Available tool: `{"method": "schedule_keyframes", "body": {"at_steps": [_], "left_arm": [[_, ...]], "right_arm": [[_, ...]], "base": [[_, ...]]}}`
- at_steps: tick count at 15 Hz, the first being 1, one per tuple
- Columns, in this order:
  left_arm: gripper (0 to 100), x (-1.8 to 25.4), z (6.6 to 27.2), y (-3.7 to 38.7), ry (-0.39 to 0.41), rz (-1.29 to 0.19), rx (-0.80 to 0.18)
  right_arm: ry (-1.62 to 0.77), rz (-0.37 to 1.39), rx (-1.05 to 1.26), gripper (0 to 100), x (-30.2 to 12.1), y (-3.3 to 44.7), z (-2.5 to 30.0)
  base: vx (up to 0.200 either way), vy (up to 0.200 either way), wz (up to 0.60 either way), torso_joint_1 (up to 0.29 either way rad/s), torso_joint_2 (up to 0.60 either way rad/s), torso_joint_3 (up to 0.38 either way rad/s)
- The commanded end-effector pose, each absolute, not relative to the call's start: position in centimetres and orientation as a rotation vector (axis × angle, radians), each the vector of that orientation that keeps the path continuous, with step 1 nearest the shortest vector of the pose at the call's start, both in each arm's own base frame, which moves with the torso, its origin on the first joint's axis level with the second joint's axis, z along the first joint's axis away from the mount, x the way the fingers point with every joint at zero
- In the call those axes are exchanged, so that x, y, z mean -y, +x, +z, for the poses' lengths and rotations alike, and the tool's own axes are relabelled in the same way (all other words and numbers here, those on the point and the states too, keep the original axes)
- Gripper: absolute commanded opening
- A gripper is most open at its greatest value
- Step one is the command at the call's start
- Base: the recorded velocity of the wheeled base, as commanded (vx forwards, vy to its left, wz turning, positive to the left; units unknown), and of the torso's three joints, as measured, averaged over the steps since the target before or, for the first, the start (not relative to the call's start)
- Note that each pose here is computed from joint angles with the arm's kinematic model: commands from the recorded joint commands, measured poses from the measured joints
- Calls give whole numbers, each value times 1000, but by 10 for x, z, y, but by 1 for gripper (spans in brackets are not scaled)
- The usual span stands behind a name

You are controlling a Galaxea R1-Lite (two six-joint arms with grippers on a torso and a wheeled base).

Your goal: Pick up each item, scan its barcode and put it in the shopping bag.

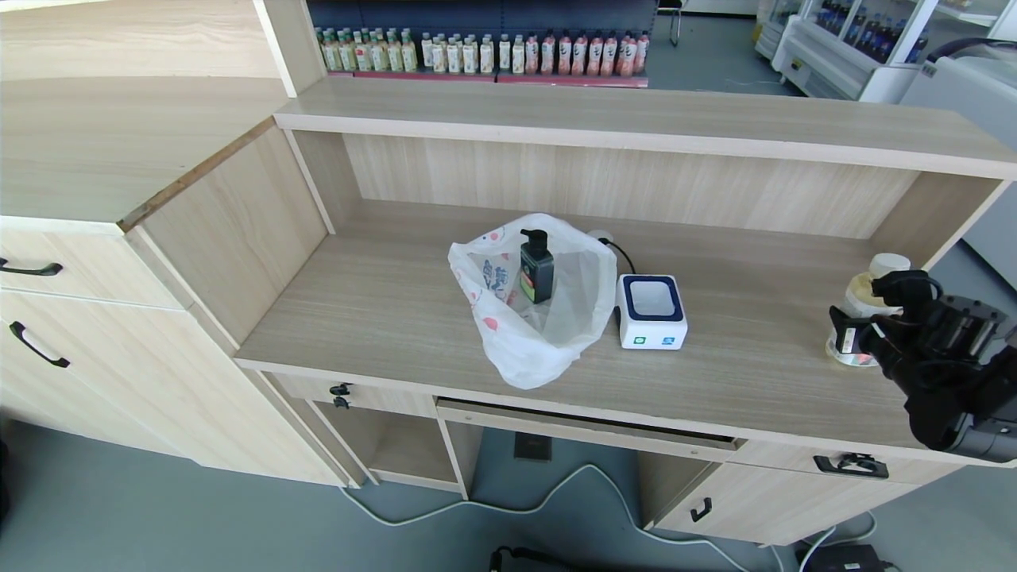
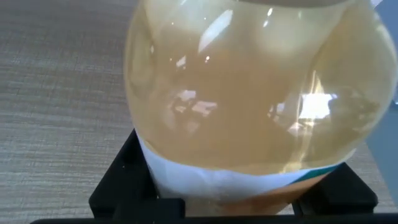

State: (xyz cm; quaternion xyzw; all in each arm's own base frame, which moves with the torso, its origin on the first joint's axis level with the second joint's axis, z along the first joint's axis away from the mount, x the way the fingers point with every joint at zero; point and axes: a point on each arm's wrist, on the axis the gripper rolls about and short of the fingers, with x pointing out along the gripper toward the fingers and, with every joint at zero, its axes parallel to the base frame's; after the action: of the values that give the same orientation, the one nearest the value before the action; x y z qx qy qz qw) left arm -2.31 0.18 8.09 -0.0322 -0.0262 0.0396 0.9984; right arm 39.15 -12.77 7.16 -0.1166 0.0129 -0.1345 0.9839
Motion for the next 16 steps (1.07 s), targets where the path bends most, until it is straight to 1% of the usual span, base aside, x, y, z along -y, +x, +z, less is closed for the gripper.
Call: {"method": "schedule_keyframes", "body": {"at_steps": [1, 2, 3, 5, 6, 7, 8, 10, 11, 12, 14, 16], "left_arm": [[100, -2, 81, -23, -65, 80, 53], [100, -2, 81, -23, -65, 80, 53], [100, -2, 81, -23, -65, 80, 53], [100, -2, 81, -23, -65, 80, 53], [100, -2, 81, -23, -65, 80, 53], [100, -2, 81, -23, -65, 80, 53], [100, -2, 81, -23, -65, 80, 53], [100, -2, 81, -23, -65, 80, 53], [100, -2, 81, -23, -65, 80, 53], [100, -2, 81, -23, -65, 80, 53], [100, -2, 81, -23, -65, 80, 53], [100, -2, 81, -23, -65, 80, 53]], "right_arm": [[-236, -214, 16, 0, 125, 389, 88], [-230, -136, 15, 0, 123, 385, 98], [-204, -51, 4, 0, 119, 376, 118], [-119, 28, -6, 0, 107, 357, 165], [-100, 54, 4, 0, 103, 352, 179], [-64, 128, 42, 0, 93, 335, 214], [-42, 211, 76, 0, 84, 321, 238], [-5, 417, 113, 0, 66, 295, 273], [13, 523, 111, 0, 53, 286, 282], [35, 582, 99, 0, 45, 279, 284], [172, 745, 49, 0, 4, 261, 288], [258, 870, 21, 0, -26, 245, 294]], "base": [[0, 0, 0, 0, 0, 0], [0, 0, 0, 0, 0, 0], [0, 0, 0, 0, 0, 0], [0, 0, 0, 0, 0, 0], [0, 0, 0, 0, 0, 0], [0, 0, 0, 0, 0, 0], [0, 0, 0, 0, 0, 0], [0, 0, 0, 0, 0, 0], [0, 0, 0, 0, 0, 0], [0, 0, 0, 0, 0, 0], [0, 0, 0, 0, 0, 0], [0, 0, 0, 0, 0, 0]]}}
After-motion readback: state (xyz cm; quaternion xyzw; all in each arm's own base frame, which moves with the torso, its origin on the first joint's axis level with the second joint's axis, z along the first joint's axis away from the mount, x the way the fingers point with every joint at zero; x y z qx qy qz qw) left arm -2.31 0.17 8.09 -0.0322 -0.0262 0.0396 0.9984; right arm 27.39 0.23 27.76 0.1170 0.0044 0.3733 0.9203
